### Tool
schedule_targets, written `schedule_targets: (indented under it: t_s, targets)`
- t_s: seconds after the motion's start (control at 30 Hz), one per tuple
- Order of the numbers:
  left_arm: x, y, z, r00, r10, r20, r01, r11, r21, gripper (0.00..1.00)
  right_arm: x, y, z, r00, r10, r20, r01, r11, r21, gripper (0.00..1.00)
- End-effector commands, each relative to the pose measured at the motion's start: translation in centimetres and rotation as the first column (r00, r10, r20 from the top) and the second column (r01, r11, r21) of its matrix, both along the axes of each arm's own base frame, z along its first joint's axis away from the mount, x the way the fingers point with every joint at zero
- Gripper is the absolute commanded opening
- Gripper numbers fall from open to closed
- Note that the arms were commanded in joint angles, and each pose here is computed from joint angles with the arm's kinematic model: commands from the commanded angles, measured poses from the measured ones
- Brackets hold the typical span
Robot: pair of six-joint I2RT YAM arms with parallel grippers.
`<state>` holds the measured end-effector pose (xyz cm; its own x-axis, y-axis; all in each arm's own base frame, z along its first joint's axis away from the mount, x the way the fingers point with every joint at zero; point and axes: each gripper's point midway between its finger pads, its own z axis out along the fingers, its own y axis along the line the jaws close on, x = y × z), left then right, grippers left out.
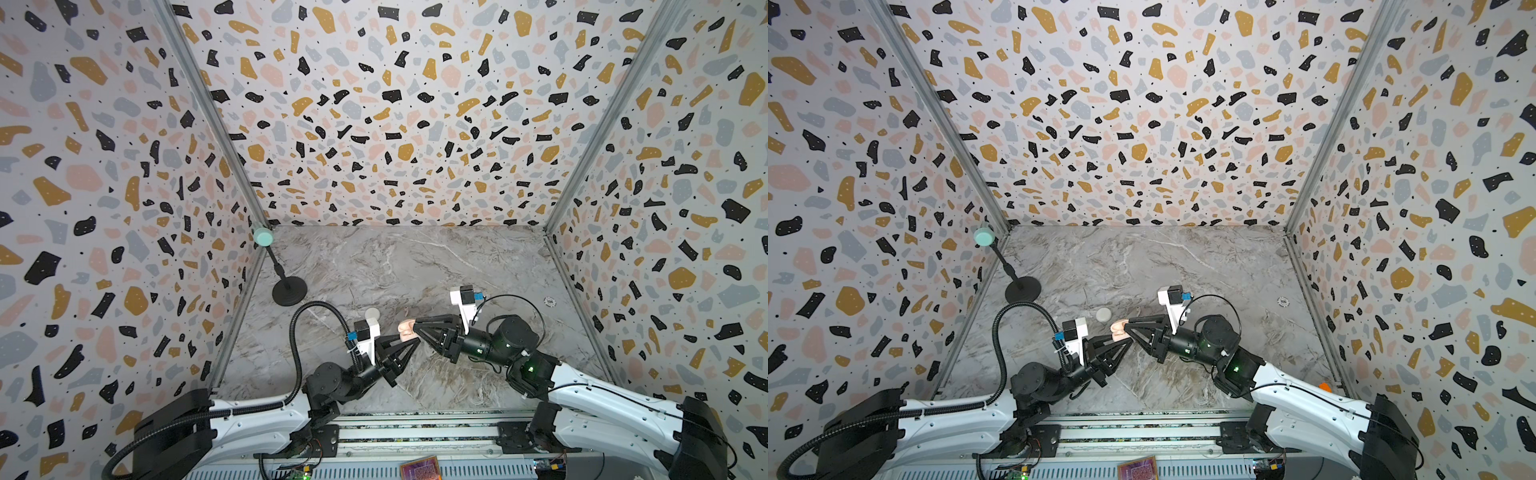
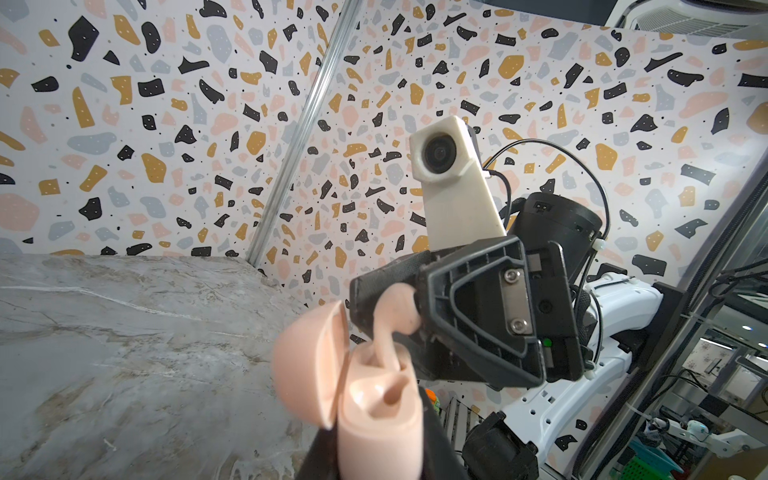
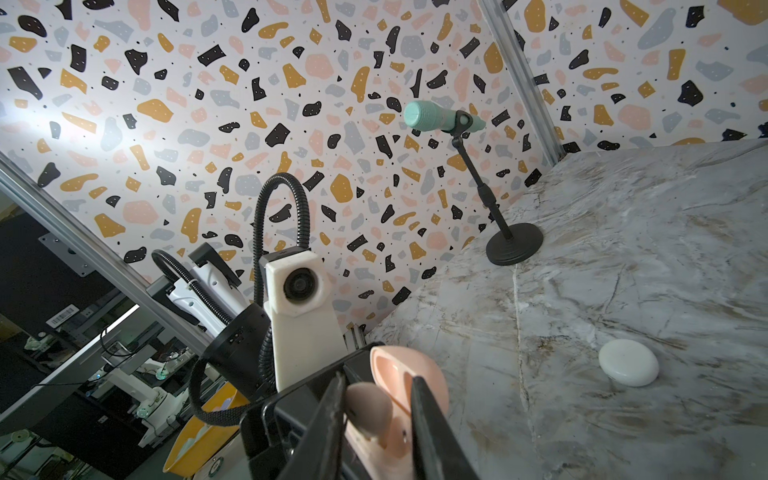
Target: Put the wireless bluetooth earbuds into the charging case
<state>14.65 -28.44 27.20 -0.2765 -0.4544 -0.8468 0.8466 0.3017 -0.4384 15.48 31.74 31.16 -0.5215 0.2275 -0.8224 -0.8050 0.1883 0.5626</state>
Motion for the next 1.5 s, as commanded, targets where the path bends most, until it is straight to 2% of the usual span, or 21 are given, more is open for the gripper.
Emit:
schedule_targets:
  t_s: [0.0,0.6,1.47]
  targets:
    - [-1.2,0.8,3.5,0.995,-0.014,0.098,0.024,0.994,-0.107,0.00,-0.1,0.0,0.3,1.000,0.001,0.008,0.000,1.000,-0.025,0.28]
    - [-1.8,0.5,2.8,0.980,-0.004,0.199,0.010,0.999,-0.031,0.00,-0.7,0.3,0.3,0.999,0.026,0.021,-0.025,0.999,-0.031,0.25]
    - [-2.5,-0.1,2.0,0.975,-0.041,0.217,0.039,0.999,0.011,0.00,-1.1,1.0,0.1,0.998,0.004,0.067,0.003,0.994,-0.110,0.22]
